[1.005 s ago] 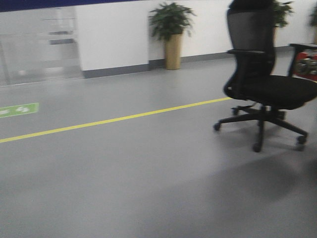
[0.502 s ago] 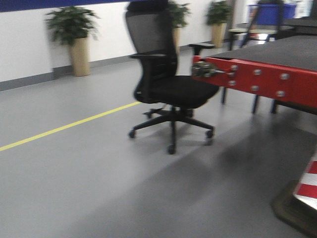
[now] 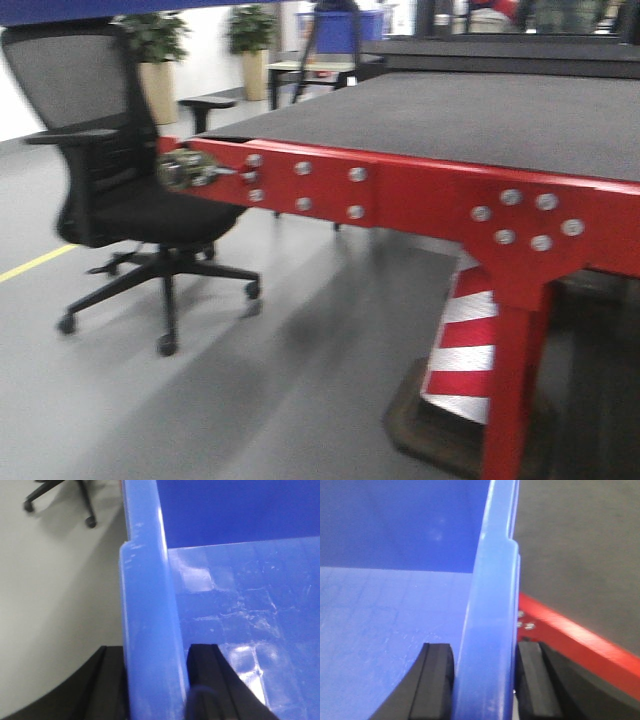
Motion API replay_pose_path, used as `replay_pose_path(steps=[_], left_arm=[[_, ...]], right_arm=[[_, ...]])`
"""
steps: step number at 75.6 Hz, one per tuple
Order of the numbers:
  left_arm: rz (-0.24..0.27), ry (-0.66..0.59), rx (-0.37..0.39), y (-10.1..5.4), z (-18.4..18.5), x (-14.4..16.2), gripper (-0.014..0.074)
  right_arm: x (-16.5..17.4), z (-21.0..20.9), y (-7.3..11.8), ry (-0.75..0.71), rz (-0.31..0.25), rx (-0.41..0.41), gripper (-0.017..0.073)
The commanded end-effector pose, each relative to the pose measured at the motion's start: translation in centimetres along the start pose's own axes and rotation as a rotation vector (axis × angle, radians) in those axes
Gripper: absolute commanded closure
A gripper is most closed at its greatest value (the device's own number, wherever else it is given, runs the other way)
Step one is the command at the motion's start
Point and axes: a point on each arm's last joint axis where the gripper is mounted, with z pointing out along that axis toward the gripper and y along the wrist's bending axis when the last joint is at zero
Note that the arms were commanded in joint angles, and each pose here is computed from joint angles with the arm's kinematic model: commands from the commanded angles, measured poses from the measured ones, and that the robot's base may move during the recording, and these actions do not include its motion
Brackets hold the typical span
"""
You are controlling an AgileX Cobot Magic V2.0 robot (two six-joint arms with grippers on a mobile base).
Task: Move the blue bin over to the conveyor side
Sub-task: 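Carry the blue bin to the dark grey conveyor table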
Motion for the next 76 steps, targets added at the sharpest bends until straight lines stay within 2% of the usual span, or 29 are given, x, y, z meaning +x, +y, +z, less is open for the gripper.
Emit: replay_pose_path(steps=[1,65,76], left_arm=[[0.018,-0.113,-0.021,0.31,-1.29,-0.68,0.0610],[0.018,-0.113,-0.021,0.31,-1.29,-0.68,0.0610],[0.018,-0.149,-0.016,0.26,-1.33,-1.00,0.0610]], right_arm=[[-1.30,-1.63,-0.38,-0.158,-0.048,0.048,0.0636],[-1.32,-1.63,-0.38,-0.161,-0.049,0.048,0.0636],[-1.35,-1.64,-0.38,-0.165,-0.049,0.048,0.0636]])
